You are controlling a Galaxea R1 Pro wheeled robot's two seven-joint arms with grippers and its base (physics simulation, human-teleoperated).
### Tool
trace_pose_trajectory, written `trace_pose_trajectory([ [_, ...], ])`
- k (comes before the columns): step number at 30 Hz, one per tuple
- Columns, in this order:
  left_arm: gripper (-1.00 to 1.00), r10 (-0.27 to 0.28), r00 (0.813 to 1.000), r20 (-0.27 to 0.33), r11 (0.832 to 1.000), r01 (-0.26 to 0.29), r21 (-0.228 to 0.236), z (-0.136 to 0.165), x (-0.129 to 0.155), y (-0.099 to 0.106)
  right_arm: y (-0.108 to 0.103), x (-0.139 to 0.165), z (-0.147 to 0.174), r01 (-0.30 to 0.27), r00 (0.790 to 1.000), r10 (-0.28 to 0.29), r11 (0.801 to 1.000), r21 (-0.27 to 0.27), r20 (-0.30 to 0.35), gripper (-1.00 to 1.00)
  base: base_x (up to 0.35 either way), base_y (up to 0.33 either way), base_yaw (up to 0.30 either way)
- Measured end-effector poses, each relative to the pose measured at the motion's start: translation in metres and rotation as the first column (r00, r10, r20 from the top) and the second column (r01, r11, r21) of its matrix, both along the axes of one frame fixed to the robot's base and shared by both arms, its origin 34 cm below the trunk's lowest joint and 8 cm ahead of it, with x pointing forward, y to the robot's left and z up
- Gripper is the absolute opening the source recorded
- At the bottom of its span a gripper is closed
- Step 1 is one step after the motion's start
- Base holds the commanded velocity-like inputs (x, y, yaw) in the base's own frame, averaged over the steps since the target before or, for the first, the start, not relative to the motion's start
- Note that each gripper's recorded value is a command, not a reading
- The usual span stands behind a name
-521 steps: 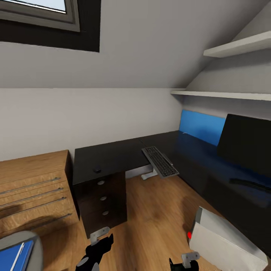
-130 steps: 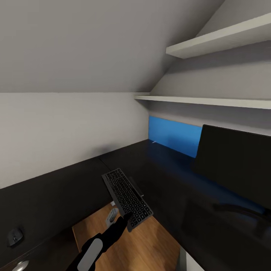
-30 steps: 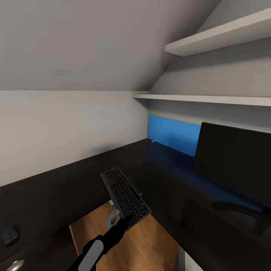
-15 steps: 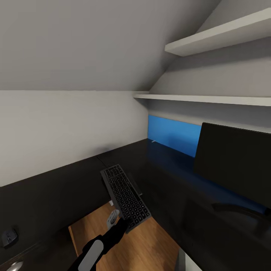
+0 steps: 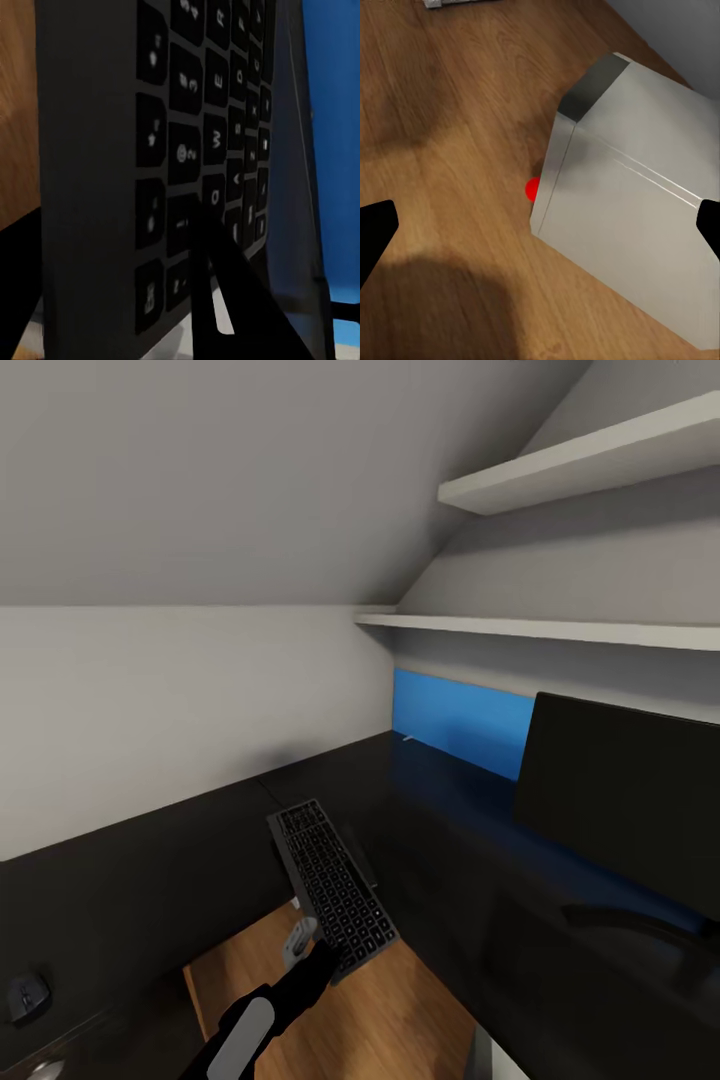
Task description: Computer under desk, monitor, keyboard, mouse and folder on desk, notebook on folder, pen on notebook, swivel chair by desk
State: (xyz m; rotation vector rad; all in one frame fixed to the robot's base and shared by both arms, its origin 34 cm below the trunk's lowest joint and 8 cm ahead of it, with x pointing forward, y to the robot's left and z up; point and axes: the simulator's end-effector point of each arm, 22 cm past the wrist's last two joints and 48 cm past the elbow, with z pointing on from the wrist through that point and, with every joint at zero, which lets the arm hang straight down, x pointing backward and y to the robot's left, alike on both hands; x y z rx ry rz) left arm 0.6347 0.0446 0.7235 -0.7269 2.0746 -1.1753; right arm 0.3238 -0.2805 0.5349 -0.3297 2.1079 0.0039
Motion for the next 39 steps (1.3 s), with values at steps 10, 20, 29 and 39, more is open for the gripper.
trace_pose_trajectory([
  [10, -1.0, 0.0, 1.0, -0.001, 1.0, 0.0, 0.002, 0.016, 0.001, 0.001, 0.0, 0.001, 0.017, -0.001, 1.0, 0.001, 1.0, 0.0, -0.001, 1.0, 0.0, 0.0, 0.0],
  [20, -1.0, 0.001, 1.0, -0.001, 1.0, -0.001, 0.003, 0.032, 0.001, 0.001, 0.0, 0.001, 0.033, -0.001, 1.0, 0.001, 1.0, 0.0, -0.001, 1.0, 0.0, 0.0, 0.0],
  [29, -1.0, 0.003, 1.0, -0.002, 1.0, -0.003, 0.004, 0.046, 0.001, 0.003, 0.002, 0.001, 0.047, -0.003, 1.0, 0.003, 1.0, 0.002, -0.002, 1.0, 0.0, 0.0, 0.0],
  [39, -1.0, 0.005, 1.0, -0.002, 1.0, -0.004, 0.006, 0.061, 0.001, 0.004, 0.001, 0.0, 0.063, -0.003, 1.0, 0.003, 1.0, 0.002, -0.002, 1.0, 0.0, 0.0, 0.0],
])
